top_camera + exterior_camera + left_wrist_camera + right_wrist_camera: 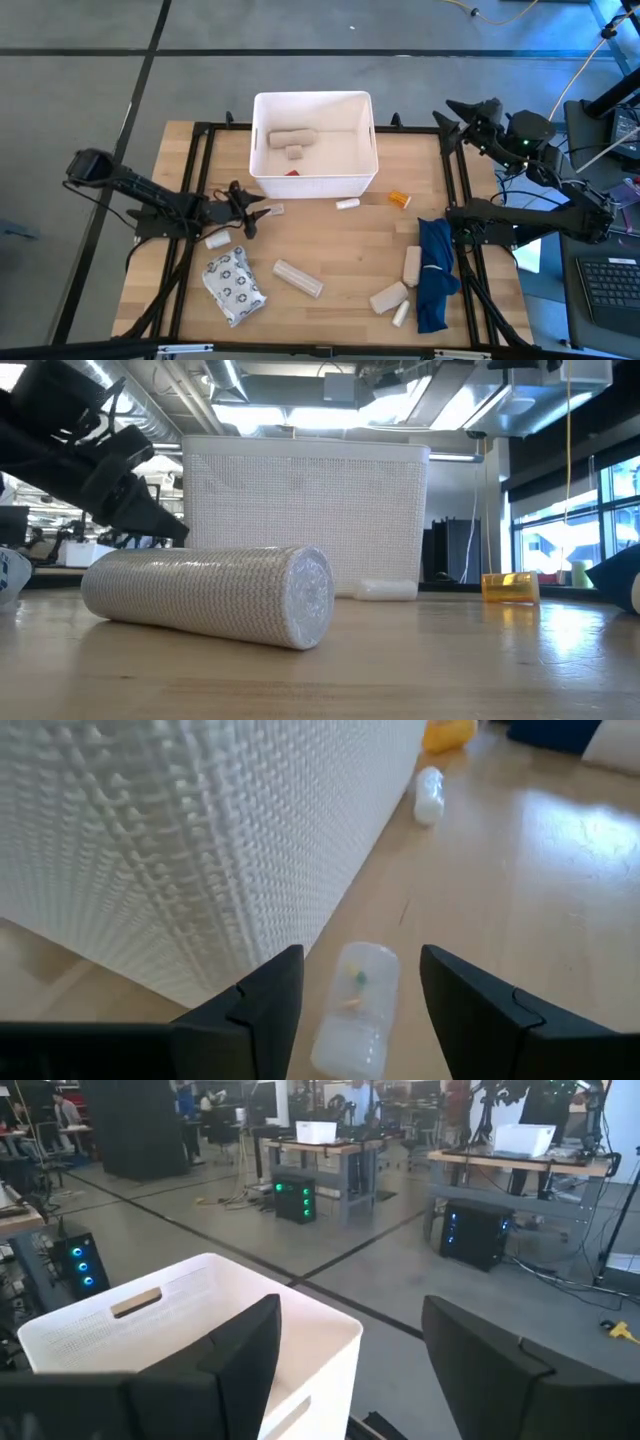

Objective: Pick & place medical supplies in basket/bin
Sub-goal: Put the transparent pill bottle into the white bin

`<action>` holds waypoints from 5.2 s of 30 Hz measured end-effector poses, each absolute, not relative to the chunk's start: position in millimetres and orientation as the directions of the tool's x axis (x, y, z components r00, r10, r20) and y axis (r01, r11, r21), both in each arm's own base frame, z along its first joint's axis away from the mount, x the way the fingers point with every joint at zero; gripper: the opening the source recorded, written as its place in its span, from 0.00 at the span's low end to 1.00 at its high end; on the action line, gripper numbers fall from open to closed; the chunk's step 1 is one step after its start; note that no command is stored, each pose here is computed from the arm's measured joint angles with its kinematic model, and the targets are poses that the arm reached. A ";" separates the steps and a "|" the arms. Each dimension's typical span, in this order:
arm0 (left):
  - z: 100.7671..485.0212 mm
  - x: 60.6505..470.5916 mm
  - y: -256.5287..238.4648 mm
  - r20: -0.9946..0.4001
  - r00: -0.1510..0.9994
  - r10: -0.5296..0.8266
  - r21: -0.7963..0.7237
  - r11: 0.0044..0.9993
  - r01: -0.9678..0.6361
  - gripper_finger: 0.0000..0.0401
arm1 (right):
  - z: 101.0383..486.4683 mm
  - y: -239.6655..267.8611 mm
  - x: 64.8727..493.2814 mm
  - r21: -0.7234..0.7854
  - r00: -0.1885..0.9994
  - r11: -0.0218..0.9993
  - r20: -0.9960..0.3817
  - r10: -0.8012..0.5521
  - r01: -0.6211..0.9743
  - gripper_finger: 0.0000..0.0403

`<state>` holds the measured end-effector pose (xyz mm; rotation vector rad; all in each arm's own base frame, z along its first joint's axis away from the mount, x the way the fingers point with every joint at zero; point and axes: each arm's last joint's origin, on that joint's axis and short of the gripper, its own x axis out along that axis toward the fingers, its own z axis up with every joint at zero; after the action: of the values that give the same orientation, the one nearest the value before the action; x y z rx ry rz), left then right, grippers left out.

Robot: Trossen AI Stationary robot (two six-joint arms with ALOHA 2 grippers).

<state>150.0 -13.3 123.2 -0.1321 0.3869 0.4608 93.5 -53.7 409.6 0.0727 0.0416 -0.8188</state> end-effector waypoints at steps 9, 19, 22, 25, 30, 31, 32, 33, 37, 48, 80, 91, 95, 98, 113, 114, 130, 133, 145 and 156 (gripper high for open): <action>143.9 169.5 -7.6 -0.405 0.863 0.302 -0.036 0.938 -0.346 0.48 | 409.5 -53.7 93.4 0.096 0.682 0.676 -0.066 -0.728 0.731 0.60; 141.9 205.8 -3.7 -0.656 0.720 0.227 0.062 0.967 -0.249 0.48 | 407.4 -53.7 93.3 0.119 0.681 0.671 -0.088 -0.727 0.732 0.60; 136.7 215.6 -4.1 -0.689 0.688 0.226 0.100 0.971 -0.219 0.48 | 407.1 -53.5 93.6 0.121 0.688 0.678 -0.091 -0.720 0.725 0.60; 132.2 223.1 -4.6 -0.710 0.667 0.227 0.124 0.972 -0.198 0.48 | 407.0 -52.9 94.1 0.120 0.707 0.697 -0.093 -0.701 0.707 0.60; 128.2 226.8 -4.5 -0.742 0.626 0.240 0.143 0.969 -0.202 0.48 | 406.2 -52.4 94.5 0.118 0.723 0.713 -0.102 -0.683 0.691 0.60; 128.3 226.6 -4.1 -0.743 0.618 0.257 0.158 0.965 -0.211 0.48 | 405.7 -52.3 94.4 0.116 0.723 0.713 -0.107 -0.683 0.691 0.60; 128.3 226.0 -3.4 -0.742 0.608 0.280 0.180 0.958 -0.222 0.48 | 405.4 -52.3 94.4 0.115 0.722 0.713 -0.110 -0.683 0.692 0.60; 127.9 224.9 -2.5 -0.743 0.595 0.307 0.208 0.950 -0.232 0.48 | 405.0 -52.3 94.4 0.112 0.722 0.713 -0.114 -0.682 0.692 0.60; 129.4 221.1 -1.1 -0.744 0.571 0.348 0.247 0.936 -0.249 0.48 | 403.2 -52.2 94.1 0.105 0.720 0.713 -0.132 -0.681 0.693 0.60; 178.9 207.6 5.2 -0.729 0.588 0.352 0.104 0.905 -0.412 0.48 | 400.3 -52.0 93.8 0.091 0.717 0.713 -0.160 -0.679 0.696 0.60; 214.4 179.0 -8.6 -0.716 0.651 -0.253 -0.523 0.812 -0.259 0.70 | 384.1 -50.3 89.7 -0.046 0.677 0.725 -0.321 -0.662 0.688 0.60; 214.9 180.3 -7.2 -0.716 0.669 -0.198 -0.476 0.839 -0.262 0.70 | 379.7 -49.6 88.1 -0.060 0.661 0.725 -0.365 -0.656 0.686 0.60; 209.9 175.2 -7.8 -0.776 0.625 -0.081 -0.296 0.922 -0.248 0.70 | 379.7 -49.6 88.2 -0.062 0.661 0.725 -0.365 -0.656 0.686 0.60; 201.2 169.8 -8.9 -0.845 0.534 0.003 -0.147 0.960 -0.239 0.69 | 379.7 -49.6 88.2 -0.063 0.661 0.726 -0.365 -0.656 0.685 0.60; 153.7 194.8 -11.5 -0.950 0.297 0.093 0.083 0.995 -0.047 0.69 | 379.8 -49.6 88.3 -0.039 0.661 0.720 -0.363 -0.657 0.693 0.60; 150.4 196.1 -11.7 -0.954 0.283 0.102 0.094 0.995 -0.040 0.69 | 379.8 -49.6 88.2 -0.038 0.661 0.720 -0.363 -0.656 0.693 0.60; 141.2 202.3 -11.7 -0.958 0.264 0.116 0.109 0.993 -0.040 0.44 | 379.8 -49.6 88.3 -0.038 0.661 0.719 -0.363 -0.656 0.694 0.60; 146.9 204.8 -12.3 -0.962 0.254 0.099 0.091 0.995 -0.044 0.38 | 379.8 -49.6 88.2 -0.038 0.661 0.719 -0.363 -0.657 0.694 0.60; 239.3 233.6 -16.0 -0.962 0.268 0.048 0.026 0.996 -0.086 0.38 | 379.8 -49.6 88.2 -0.042 0.661 0.720 -0.363 -0.656 0.692 0.60; 384.5 256.4 12.4 -0.715 0.679 0.163 -0.018 0.968 -0.252 0.40 | 379.8 -49.6 88.3 -0.060 0.661 0.725 -0.364 -0.656 0.686 0.60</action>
<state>256.4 12.4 384.5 -0.1187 0.7905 0.2338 88.3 -49.6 379.8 0.0844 0.3776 -0.7601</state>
